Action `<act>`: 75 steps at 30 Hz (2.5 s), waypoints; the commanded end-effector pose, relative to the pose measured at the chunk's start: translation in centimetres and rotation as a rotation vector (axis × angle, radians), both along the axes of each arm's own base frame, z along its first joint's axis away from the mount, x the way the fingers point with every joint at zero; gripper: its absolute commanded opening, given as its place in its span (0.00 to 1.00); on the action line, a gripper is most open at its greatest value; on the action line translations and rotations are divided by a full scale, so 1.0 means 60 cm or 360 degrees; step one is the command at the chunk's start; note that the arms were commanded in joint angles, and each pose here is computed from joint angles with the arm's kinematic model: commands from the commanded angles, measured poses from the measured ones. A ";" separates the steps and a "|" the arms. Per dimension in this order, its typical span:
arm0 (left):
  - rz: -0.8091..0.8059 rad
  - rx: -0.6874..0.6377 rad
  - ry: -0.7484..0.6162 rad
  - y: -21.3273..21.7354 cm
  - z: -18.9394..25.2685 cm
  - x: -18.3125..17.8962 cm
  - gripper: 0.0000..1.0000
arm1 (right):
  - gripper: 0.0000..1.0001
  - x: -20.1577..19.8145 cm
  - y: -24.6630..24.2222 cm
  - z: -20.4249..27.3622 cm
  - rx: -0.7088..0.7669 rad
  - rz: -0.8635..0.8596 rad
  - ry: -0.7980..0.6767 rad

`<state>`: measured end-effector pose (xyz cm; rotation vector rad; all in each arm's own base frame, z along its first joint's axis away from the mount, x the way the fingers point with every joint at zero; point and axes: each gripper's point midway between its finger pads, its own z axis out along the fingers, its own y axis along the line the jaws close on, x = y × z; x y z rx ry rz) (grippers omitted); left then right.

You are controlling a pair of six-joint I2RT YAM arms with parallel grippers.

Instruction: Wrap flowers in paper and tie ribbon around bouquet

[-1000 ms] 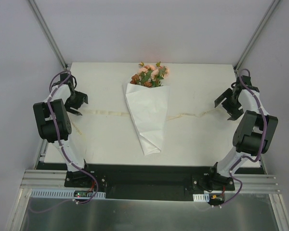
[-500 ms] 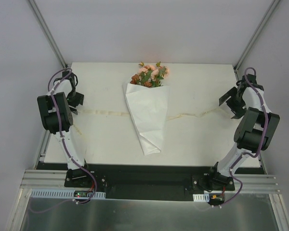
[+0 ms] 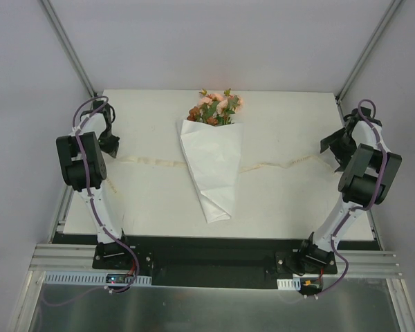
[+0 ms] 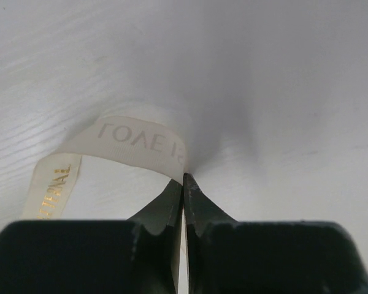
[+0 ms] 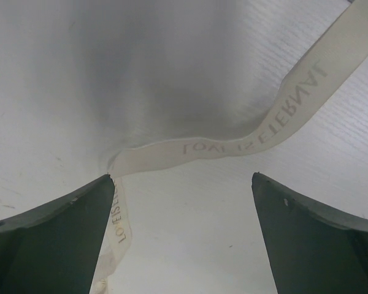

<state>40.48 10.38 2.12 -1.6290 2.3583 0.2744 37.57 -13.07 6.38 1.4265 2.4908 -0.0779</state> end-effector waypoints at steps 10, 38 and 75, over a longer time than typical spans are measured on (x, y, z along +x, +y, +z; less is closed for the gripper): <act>-0.0465 -0.0041 -0.0220 -0.162 0.093 -0.045 0.00 | 0.98 -0.015 0.010 -0.056 0.0242 -0.0815 0.0103; -0.1384 -0.0692 -0.0930 -0.345 0.248 -0.162 0.00 | 0.01 0.034 0.364 0.248 -0.0158 0.1025 -0.0845; -0.1941 -0.0940 -0.1281 -0.474 0.341 -0.272 0.00 | 0.85 -0.062 0.803 0.253 0.0586 0.2356 -0.0995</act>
